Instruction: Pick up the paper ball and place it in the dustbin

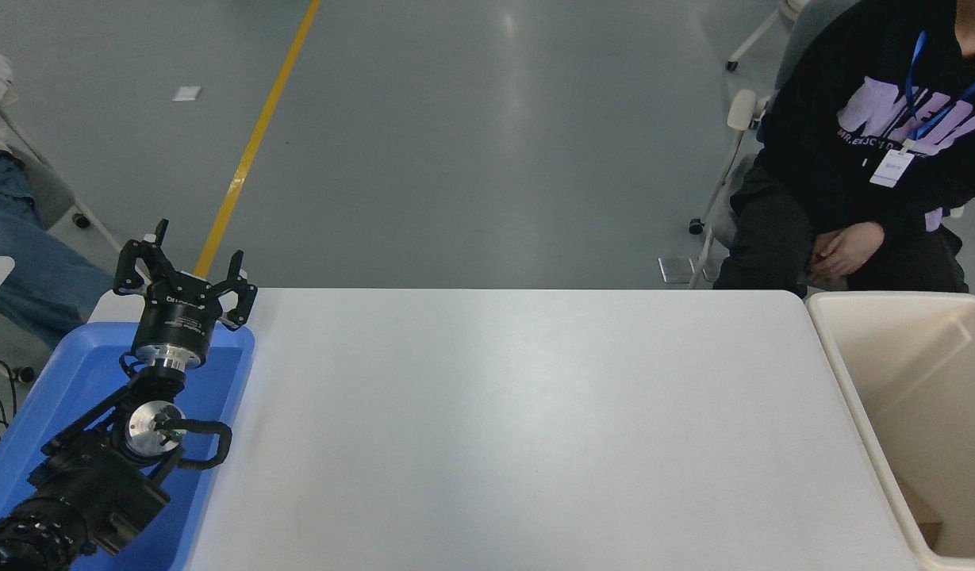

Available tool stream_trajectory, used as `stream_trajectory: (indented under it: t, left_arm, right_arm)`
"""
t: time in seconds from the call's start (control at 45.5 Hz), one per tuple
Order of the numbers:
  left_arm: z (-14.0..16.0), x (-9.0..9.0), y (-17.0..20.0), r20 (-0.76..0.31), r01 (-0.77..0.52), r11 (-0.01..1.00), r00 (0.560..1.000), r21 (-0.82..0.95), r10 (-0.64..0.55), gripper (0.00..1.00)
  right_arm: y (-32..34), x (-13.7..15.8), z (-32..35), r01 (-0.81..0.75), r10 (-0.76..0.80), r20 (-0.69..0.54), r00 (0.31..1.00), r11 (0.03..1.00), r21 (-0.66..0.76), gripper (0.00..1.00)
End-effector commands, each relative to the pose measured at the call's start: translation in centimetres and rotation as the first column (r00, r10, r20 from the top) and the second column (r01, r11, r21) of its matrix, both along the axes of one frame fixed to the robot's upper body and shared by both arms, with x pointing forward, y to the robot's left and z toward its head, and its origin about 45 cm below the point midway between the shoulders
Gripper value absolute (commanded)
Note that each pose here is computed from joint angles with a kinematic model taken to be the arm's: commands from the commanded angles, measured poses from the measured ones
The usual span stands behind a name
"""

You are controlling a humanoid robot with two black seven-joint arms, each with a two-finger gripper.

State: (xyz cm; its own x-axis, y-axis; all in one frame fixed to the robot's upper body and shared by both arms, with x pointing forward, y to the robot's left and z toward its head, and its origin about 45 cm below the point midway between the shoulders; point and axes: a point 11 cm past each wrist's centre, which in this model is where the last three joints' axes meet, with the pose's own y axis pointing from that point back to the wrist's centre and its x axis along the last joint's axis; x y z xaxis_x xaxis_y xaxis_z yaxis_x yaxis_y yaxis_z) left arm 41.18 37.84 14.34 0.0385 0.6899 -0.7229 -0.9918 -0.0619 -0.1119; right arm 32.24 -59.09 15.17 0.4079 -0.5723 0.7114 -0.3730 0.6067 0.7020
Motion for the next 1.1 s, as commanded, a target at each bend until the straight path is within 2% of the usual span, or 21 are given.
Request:
stream_trajectory:
  t: [0.0, 0.308, 0.549, 0.571, 0.593, 0.637, 0.681, 0.747, 1.077]
  left_arm:
    - [0.0, 0.0, 0.0, 0.0, 0.0, 1.0, 1.0, 0.0, 0.0, 0.99]
    - [0.0, 0.0, 0.0, 0.0, 0.0, 1.0, 1.0, 0.0, 0.0, 0.99]
    - [0.0, 0.0, 0.1, 0.0, -0.001, 1.0, 1.0, 0.001, 0.001, 0.99]
    - [0.0, 0.0, 0.0, 0.001, 0.001, 1.0, 1.0, -0.001, -0.001, 0.99]
    - [0.0, 0.0, 0.0, 0.0, 0.0, 1.0, 1.0, 0.0, 0.0, 0.99]
    - [0.0, 0.0, 0.1, 0.0, -0.001, 1.0, 1.0, 0.001, 0.001, 0.99]
    - [0.0, 0.0, 0.0, 0.0, 0.0, 1.0, 1.0, 0.0, 0.0, 0.99]
    - [0.0, 0.0, 0.0, 0.0, 0.0, 1.0, 1.0, 0.0, 0.0, 0.99]
    - [0.0, 0.0, 0.0, 0.0, 0.0, 1.0, 1.0, 0.0, 0.0, 0.99]
  right_arm:
    - [2.4, -0.8, -5.7, 0.043, -0.042, 0.049, 0.998, 0.999, -0.016, 0.0]
    - [3.3, -0.9, -6.8, 0.004, 0.003, 0.06, 0.998, 0.992, -0.124, 0.0]
    - [3.5, -0.6, -6.8, -0.015, 0.024, 0.06, 0.998, 0.988, -0.151, 0.0]
    - [3.3, -0.6, -6.6, -0.013, 0.024, 0.069, 0.997, 0.987, -0.163, 0.06]
    - [3.2, -0.5, -6.4, -0.008, 0.023, 0.084, 0.996, 0.984, -0.177, 0.21]
    - [2.9, -0.4, -6.0, 0.006, 0.02, 0.12, 0.993, 0.978, -0.21, 0.46]
    - [2.7, -0.3, -5.6, 0.018, 0.02, 0.153, 0.988, 0.97, -0.242, 0.59]
    - [2.7, -0.6, -5.7, 0.027, 0.02, 0.172, 0.985, 0.963, -0.268, 0.63]
    - [2.5, -1.0, -5.8, 0.034, 0.018, 0.179, 0.984, 0.959, -0.281, 0.64]
